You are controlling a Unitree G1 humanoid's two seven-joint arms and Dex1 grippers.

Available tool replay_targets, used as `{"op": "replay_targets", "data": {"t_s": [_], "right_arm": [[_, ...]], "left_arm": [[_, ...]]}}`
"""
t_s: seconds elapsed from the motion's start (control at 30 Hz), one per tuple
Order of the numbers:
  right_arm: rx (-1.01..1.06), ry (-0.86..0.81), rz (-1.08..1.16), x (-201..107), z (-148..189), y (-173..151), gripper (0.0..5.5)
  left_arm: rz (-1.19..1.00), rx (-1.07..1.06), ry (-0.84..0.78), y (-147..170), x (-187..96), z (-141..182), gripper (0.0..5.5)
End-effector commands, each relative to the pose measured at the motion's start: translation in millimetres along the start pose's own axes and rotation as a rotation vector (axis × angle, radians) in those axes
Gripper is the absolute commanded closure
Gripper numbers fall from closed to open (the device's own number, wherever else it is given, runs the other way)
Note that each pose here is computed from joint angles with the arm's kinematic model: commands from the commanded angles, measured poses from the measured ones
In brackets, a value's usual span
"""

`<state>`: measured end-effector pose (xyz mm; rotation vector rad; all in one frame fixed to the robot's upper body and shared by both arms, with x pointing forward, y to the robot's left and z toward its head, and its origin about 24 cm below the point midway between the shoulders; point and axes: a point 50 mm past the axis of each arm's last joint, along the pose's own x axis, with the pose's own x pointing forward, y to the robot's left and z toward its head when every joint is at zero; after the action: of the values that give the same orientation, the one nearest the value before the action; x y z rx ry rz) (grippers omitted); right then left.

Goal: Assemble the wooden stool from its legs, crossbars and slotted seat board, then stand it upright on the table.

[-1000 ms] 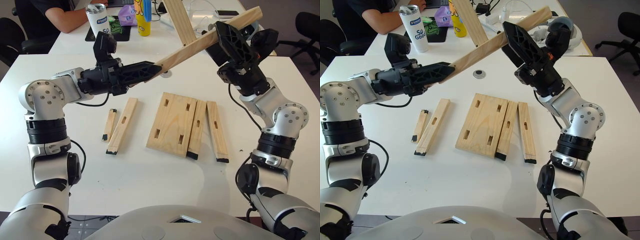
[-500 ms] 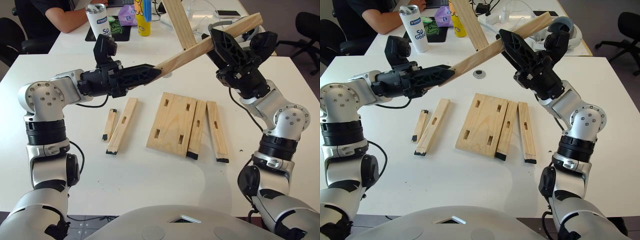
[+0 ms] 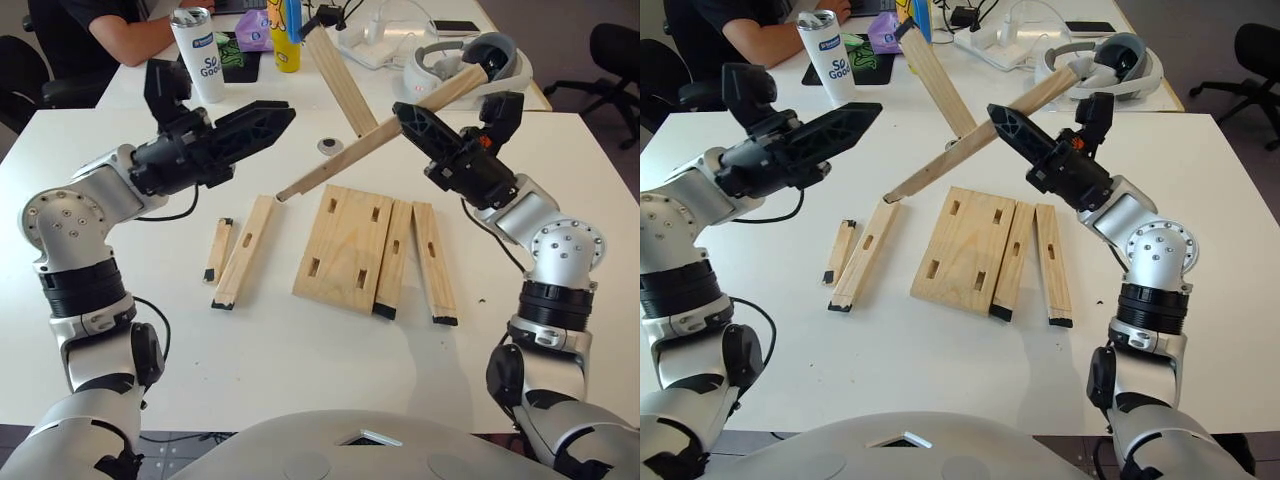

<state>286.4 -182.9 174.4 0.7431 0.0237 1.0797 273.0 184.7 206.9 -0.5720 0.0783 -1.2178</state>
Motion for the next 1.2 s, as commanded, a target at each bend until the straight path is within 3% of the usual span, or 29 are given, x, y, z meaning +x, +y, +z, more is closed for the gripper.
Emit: {"op": "replay_targets", "data": {"t_s": [0.03,0.17,0.3,0.8,1.2], "right_arm": [[-0.063,0.105,0.004,-30,16,11,3.42],[-0.086,0.224,0.027,-47,23,21,3.42],[-0.103,0.340,0.053,-51,17,28,3.42],[-0.235,0.359,-0.042,-66,-6,14,3.42],[-0.271,0.393,-0.046,-68,5,13,3.42]], "left_arm": [[0.221,0.079,0.183,7,-28,-32,1.64],[0.273,0.104,0.321,10,-35,-71,1.64],[0.287,0.110,0.323,10,-34,-85,1.64],[0.285,0.117,0.306,18,-30,-82,1.64],[0.286,0.105,0.281,17,-31,-81,1.64]]}}
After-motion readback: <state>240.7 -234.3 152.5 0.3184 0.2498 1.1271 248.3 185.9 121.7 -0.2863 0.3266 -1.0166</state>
